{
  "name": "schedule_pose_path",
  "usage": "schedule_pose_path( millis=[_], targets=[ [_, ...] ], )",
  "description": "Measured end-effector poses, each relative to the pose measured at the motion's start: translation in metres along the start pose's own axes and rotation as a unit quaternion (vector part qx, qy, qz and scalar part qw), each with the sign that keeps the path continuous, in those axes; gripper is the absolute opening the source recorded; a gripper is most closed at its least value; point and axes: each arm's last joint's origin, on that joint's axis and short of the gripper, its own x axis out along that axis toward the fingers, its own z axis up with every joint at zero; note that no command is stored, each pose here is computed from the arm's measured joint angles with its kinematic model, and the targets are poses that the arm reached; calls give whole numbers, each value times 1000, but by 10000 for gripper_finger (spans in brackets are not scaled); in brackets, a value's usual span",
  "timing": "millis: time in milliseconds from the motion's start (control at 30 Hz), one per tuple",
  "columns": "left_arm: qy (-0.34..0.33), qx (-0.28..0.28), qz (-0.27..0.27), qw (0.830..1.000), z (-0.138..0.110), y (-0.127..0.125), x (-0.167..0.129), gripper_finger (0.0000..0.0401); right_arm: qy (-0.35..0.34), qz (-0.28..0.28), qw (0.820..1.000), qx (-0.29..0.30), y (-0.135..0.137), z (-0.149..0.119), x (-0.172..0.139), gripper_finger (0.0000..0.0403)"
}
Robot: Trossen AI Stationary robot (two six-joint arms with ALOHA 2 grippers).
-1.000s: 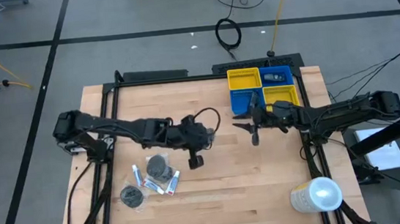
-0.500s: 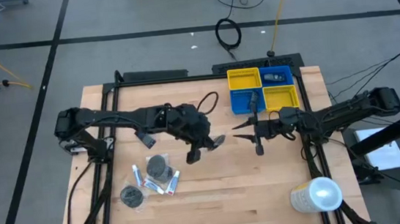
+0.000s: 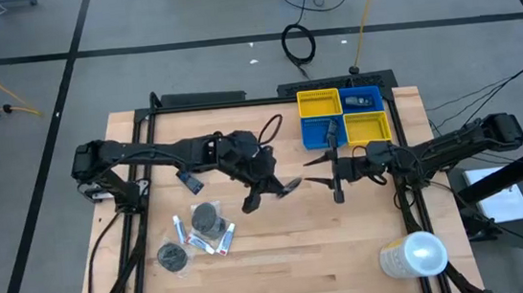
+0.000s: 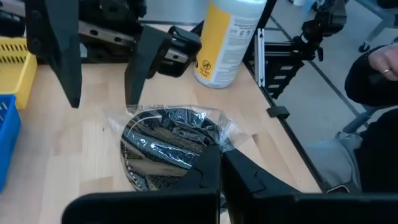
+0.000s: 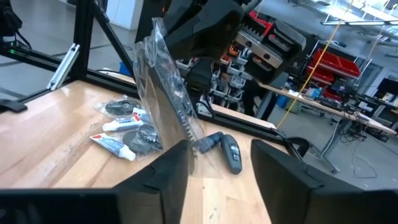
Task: Pick & Place Travel size toiletries
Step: Put the black hairbrush into the bottom yellow basket
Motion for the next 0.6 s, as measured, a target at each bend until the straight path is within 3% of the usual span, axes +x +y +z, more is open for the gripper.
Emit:
schedule_pose_path(
  millis=[300,467,600],
  targets=[
    [-25,28,-7,999,5,0,0,0,-2,1,1000,4,1,0,11,191],
    [-27,33,-7,999,5,2,-1,0,-3,15,1000,4,1,2,20,168],
    [-17,26,-3,1000,3,6,-3,0,-9,27,1000,0,2,4,22,126]
  ],
)
